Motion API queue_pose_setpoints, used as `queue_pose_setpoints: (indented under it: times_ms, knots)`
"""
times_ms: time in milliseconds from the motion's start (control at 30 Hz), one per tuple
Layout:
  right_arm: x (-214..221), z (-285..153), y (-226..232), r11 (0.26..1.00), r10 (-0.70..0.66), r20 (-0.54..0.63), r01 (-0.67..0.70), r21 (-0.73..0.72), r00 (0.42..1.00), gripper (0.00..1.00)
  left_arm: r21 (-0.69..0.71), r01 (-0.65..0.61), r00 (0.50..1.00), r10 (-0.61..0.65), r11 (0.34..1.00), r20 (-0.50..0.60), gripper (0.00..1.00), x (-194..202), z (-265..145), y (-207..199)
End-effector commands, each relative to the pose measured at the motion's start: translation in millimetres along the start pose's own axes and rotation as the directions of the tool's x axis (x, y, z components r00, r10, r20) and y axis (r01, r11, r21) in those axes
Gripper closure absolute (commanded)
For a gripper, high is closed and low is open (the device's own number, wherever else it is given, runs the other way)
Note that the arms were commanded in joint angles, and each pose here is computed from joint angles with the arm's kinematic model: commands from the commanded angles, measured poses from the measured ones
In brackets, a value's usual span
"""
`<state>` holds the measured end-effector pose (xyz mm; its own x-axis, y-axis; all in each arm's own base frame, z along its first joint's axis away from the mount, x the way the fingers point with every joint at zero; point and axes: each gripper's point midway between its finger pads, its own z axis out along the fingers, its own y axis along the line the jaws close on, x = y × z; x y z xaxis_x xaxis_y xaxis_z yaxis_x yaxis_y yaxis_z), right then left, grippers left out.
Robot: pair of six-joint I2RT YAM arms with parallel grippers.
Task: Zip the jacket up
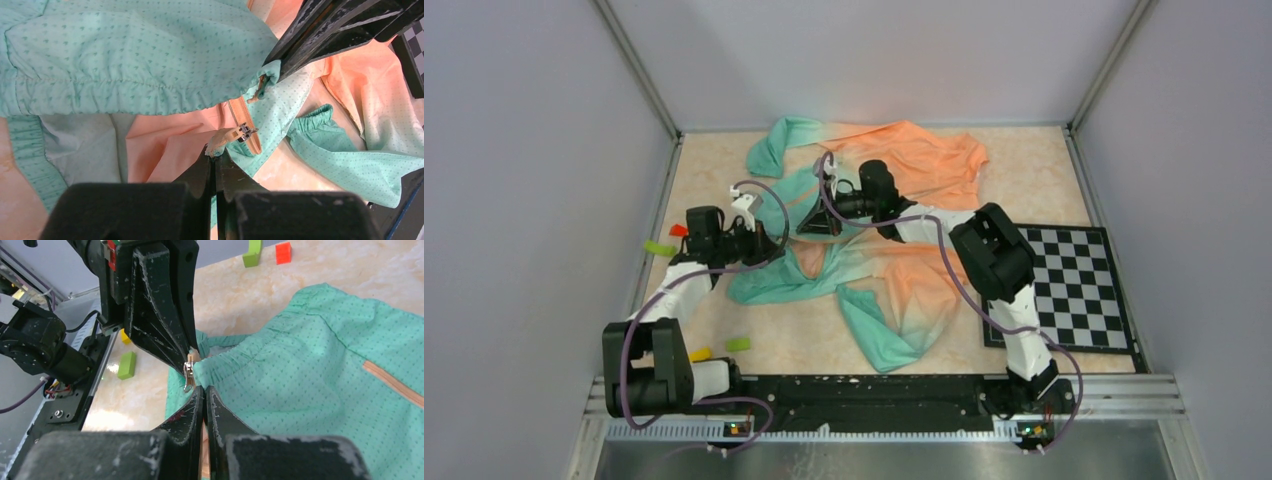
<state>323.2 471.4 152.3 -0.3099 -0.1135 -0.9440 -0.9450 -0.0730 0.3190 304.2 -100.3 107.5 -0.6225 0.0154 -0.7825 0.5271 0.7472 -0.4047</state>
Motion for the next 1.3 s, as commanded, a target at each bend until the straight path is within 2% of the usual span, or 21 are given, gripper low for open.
queue_pose_setpoints:
  times_ms: [0,1267]
  knots:
    - [-49,-4,18,0.991,-0.125,0.098,0.128,-0.026,0.987,1.0,0.014,-0.035,0.999,0.035,0.999,0.03,1.0,-17,1,-2]
    - [-13,21,10,0.993,-0.117,0.028,0.118,-0.029,0.993,1.0,-0.047,0.011,0.999,-0.009,0.999,0.049,1.0,-23,-4,10]
